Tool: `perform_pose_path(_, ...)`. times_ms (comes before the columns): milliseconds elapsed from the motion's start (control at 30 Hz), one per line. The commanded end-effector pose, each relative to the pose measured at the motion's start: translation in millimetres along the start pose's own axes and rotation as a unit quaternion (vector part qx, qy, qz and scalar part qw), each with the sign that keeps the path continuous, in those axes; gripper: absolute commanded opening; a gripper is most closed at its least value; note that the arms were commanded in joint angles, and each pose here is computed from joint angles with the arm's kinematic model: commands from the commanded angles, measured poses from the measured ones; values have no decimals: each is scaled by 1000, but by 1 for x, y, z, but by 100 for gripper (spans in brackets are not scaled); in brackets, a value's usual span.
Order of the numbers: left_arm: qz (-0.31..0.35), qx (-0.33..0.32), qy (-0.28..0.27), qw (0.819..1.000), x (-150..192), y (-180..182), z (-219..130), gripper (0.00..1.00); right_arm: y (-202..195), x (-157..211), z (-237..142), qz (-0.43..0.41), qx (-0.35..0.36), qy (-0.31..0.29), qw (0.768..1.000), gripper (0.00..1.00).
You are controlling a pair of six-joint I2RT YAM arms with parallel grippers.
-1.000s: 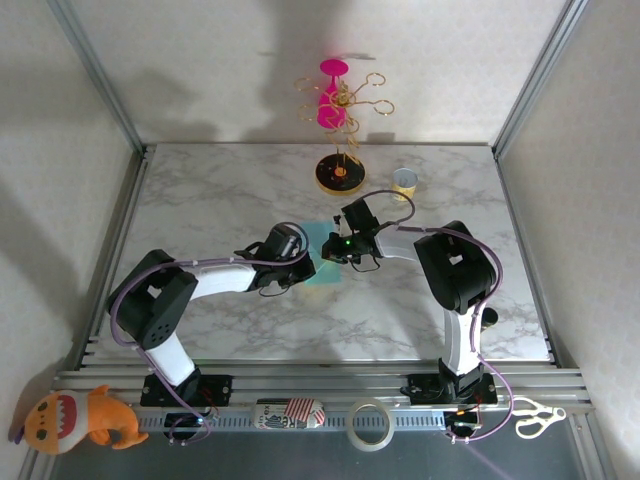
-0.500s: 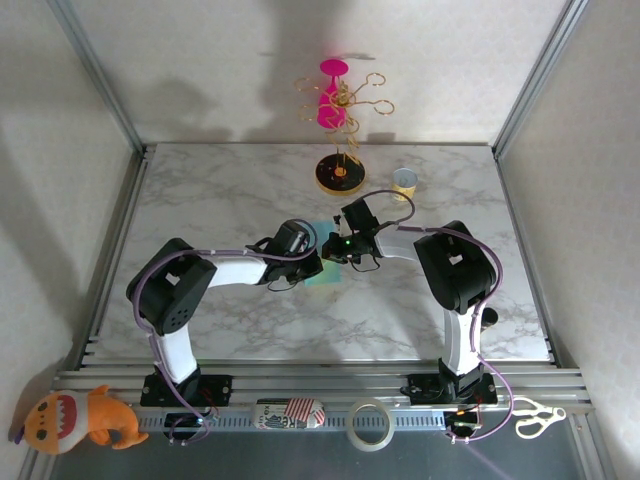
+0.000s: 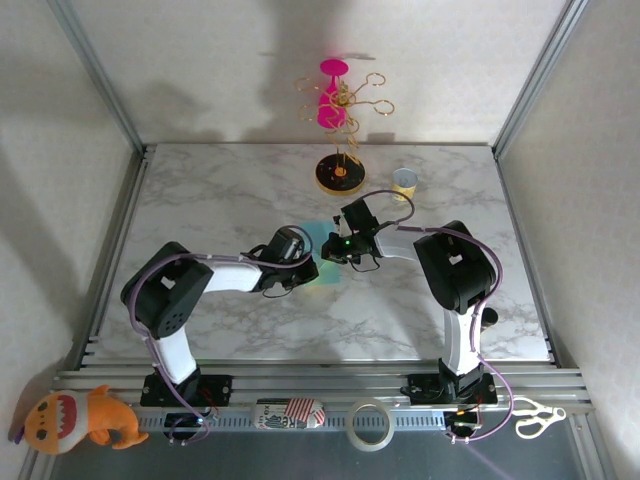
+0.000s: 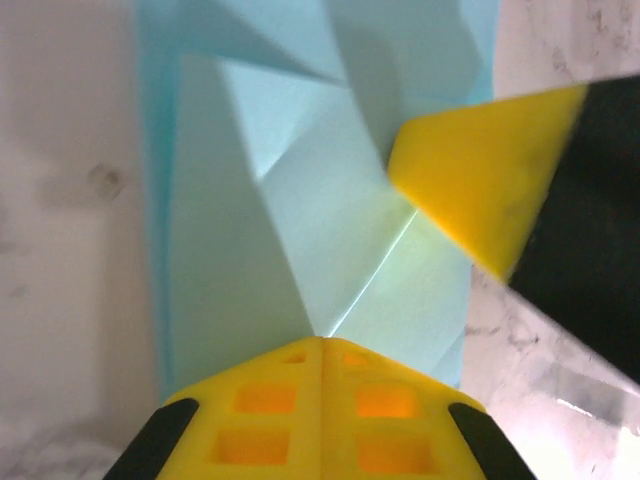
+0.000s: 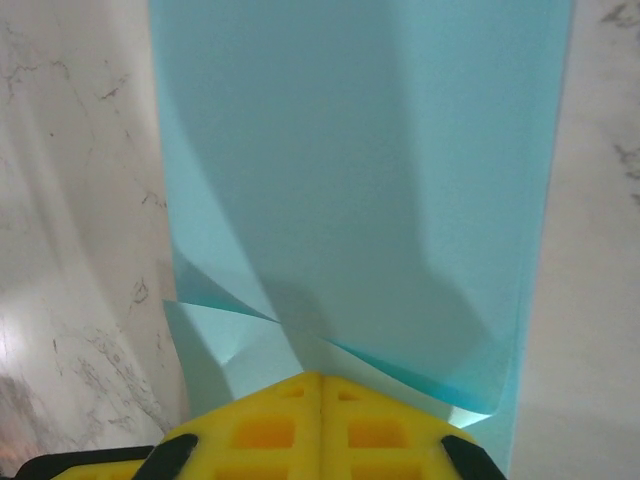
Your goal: Fold a paper plane with a square sheet of paper (pick it up from the middle)
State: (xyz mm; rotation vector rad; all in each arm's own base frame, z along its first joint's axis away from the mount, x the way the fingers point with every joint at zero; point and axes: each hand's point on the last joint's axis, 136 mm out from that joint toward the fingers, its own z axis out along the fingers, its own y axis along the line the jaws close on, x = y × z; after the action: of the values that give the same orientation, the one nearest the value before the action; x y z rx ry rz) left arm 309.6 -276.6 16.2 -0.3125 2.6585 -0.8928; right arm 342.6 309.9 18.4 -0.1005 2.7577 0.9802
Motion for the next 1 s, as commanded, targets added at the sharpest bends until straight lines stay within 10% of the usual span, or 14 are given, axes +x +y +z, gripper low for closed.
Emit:
perform_pose_path(0,-13,-61,40,997,26,37,-15,0,-30,19,11,18,52,31,998,0)
perform_pose_path(333,-28,39,-58,997,-31,-25,-40,4,13,-3,-6,-15,-14,6,1000,2)
perform_pose_path(600,-44,11,-90,995,-66,-21,-17,2,28,-26,-39,19,-12,-56,998,27)
perform_pose_path(967,-72,-17,-90,993,-69,9,-2,0,3,-5,-44,133,8,-65,989,37)
